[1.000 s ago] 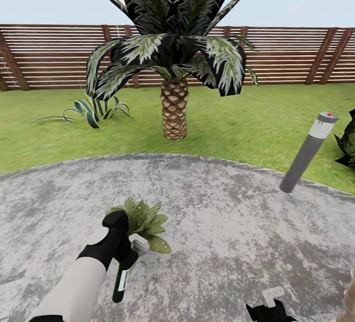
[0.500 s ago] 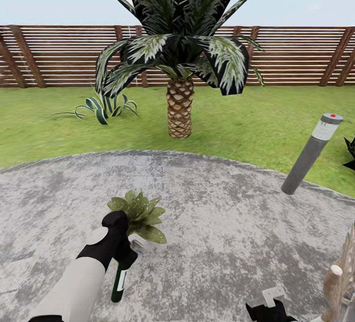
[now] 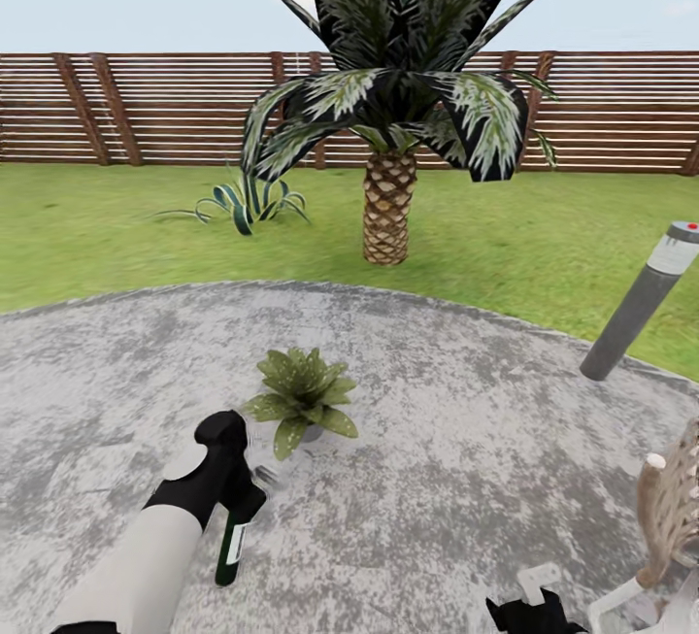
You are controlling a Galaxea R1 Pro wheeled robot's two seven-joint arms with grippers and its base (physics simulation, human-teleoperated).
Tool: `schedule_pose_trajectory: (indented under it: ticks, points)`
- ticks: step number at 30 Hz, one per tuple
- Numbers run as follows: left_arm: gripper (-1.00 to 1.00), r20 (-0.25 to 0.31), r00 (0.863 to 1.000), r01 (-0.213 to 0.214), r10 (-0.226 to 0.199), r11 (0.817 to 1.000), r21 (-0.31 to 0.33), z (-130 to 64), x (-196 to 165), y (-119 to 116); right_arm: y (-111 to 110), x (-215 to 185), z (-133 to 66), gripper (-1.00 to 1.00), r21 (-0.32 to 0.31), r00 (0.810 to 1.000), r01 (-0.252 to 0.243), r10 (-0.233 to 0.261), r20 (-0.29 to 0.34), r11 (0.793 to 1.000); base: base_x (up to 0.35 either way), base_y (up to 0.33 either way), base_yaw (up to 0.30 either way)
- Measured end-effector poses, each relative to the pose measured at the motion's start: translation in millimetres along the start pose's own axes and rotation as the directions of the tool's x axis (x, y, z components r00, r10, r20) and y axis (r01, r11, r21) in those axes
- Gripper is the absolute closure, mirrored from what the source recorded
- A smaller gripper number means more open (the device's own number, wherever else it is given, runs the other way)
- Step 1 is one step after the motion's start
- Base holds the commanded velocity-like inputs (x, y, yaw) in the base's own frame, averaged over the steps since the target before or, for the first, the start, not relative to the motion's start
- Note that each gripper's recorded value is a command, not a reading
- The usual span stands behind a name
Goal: Pick up the pesticide atomizer in the garden and spray insectifuge to fully cover both potted plants in the garden.
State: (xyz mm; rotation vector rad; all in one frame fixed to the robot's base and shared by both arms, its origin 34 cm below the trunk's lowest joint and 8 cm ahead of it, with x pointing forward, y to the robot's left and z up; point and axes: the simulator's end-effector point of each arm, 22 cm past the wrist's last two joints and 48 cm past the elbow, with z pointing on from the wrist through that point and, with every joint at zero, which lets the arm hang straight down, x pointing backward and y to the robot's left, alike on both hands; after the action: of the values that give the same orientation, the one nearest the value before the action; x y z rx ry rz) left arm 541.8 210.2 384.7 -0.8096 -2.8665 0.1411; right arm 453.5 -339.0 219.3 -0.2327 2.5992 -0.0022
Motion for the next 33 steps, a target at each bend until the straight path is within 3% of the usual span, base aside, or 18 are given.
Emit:
schedule_pose_trajectory:
  ticks: [4,12,17,20,27,28,30,33]
  points:
    - [1.0,0.008,1.0,0.015,-0.015,1.0,-0.017,-4.0,4,14,0,0,-0.2,-1.0,-0.001,1.0,0.003,-0.003,-0.001,1.0,-0.183,0.277,0.001]
    - [1.0,0.013,1.0,0.028,-0.027,1.0,-0.013,-4.5,6,18,1,-1,0.0,-1.0,0.0,1.0,-0.001,0.001,0.003,1.0,-0.025,0.279,0.0]
    - [1.0,0.019,0.999,0.026,-0.026,0.999,-0.019,-6.3,6,21,1,-2,0.2,-1.0,-0.001,1.0,-0.001,0.001,0.004,1.0,0.0,0.028,0.0]
    - [1.0,0.061,0.997,0.041,-0.039,0.999,-0.026,-16.5,-1,27,4,-2,0.5,-1.0,-0.006,1.0,0.0,0.0,0.004,1.0,-0.008,0.001,0.0]
    - [1.0,0.08,0.995,0.055,-0.052,0.997,-0.047,-23.6,-1,40,7,-1,0.8,-1.0,-0.013,1.0,0.006,-0.006,0.0,1.0,-0.189,-0.033,0.0]
    - [1.0,0.107,0.993,0.057,-0.051,0.997,-0.055,-30.9,-3,47,9,-3,1.2,-1.0,-0.019,1.0,0.011,-0.011,0.003,1.0,-0.043,-0.003,0.0]
    - [1.0,0.16,0.987,0.032,-0.027,0.999,-0.03,-38.1,-9,51,18,-14,3.1,-1.0,-0.047,0.998,0.064,-0.063,0.024,0.997,-0.017,-0.001,0.0]
    - [1.0,0.289,0.954,-0.096,0.08,0.994,0.043,-47.4,-23,48,48,-64,6.8,-1.0,-0.11,0.977,0.182,-0.166,0.136,0.977,-0.005,0.0,0.0]
